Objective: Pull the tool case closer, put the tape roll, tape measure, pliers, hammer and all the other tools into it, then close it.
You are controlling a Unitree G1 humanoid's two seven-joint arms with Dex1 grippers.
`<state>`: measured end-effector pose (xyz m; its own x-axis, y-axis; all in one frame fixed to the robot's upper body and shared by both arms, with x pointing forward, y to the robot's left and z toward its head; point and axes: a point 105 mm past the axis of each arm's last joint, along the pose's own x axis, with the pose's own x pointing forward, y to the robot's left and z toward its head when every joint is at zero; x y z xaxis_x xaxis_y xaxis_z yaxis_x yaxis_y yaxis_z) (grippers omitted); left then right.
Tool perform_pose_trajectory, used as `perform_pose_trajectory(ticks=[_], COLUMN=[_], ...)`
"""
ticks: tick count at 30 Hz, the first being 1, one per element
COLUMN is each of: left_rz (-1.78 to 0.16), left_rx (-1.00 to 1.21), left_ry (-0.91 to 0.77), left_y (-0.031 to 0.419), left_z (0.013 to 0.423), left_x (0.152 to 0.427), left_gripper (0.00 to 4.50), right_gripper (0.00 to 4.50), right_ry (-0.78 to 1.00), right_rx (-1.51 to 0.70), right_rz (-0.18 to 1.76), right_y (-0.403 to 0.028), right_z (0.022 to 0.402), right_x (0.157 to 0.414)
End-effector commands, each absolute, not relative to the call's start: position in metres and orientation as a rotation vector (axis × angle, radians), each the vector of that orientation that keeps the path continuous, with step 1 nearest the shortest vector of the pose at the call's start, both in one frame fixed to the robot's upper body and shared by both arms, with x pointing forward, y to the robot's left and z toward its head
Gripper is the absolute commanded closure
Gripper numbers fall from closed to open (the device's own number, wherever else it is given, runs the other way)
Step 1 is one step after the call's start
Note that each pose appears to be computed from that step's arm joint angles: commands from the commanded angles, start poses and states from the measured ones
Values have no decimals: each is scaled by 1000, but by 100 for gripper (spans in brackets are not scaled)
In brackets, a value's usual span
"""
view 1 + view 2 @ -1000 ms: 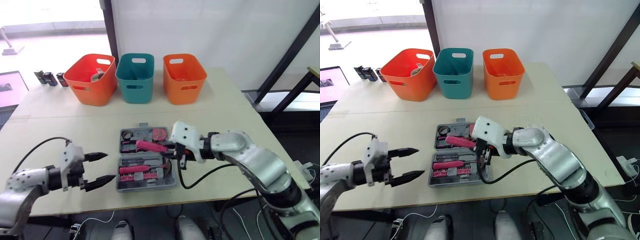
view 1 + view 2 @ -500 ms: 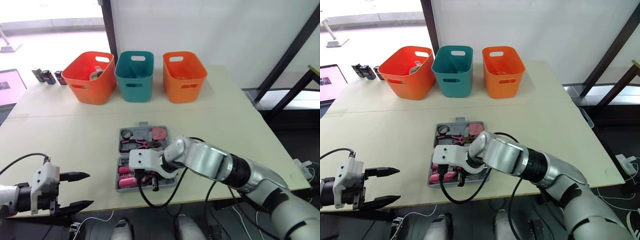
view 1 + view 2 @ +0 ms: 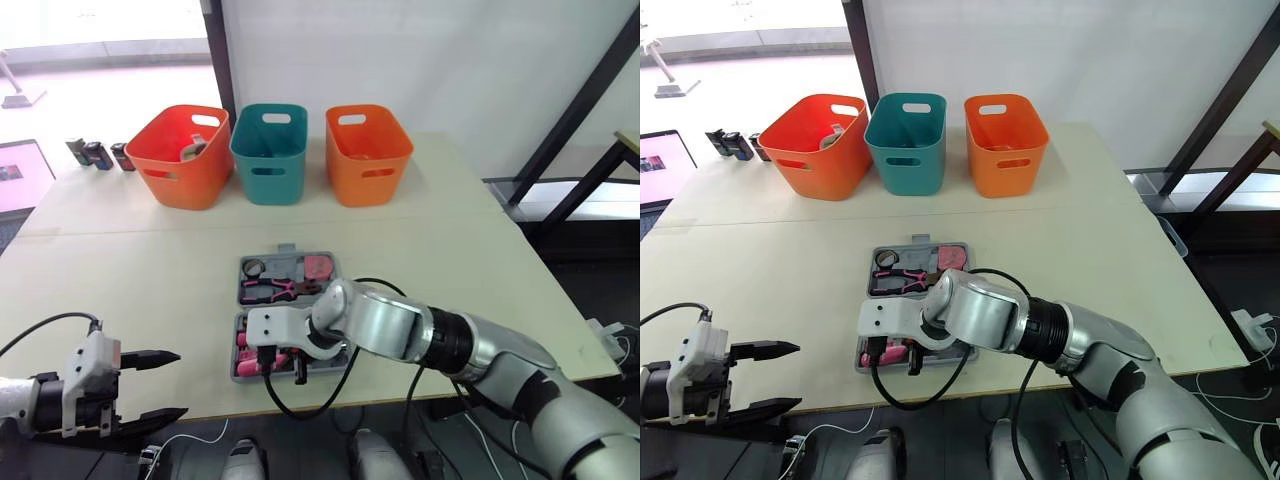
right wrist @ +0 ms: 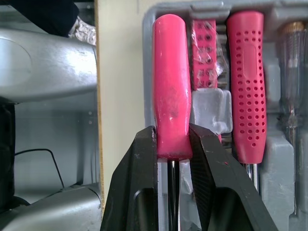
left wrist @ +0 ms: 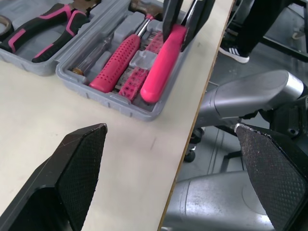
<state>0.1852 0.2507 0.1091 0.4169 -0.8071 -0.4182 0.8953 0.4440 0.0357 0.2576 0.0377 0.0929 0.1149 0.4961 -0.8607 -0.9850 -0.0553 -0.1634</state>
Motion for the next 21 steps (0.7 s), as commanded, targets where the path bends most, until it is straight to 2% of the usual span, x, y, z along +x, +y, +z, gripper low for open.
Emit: perform_pose_trajectory(ticks=[1, 20, 21], left_rz=[-1082, -1066, -1066], left_rx=[287, 284, 283], left_ry=[339, 337, 337], left_y=[247, 246, 245], left_z=[115, 116, 116], left_x=[185, 190, 191], left_gripper=[0, 0, 0], right_gripper=[411, 411, 361], right_ry=[633, 631, 628], right_rx=[-960, -919, -917], right_rz=[1389, 1386, 1381], right_y=[45, 53, 53], right_z=[93, 67, 66], right_x=[256, 261, 262])
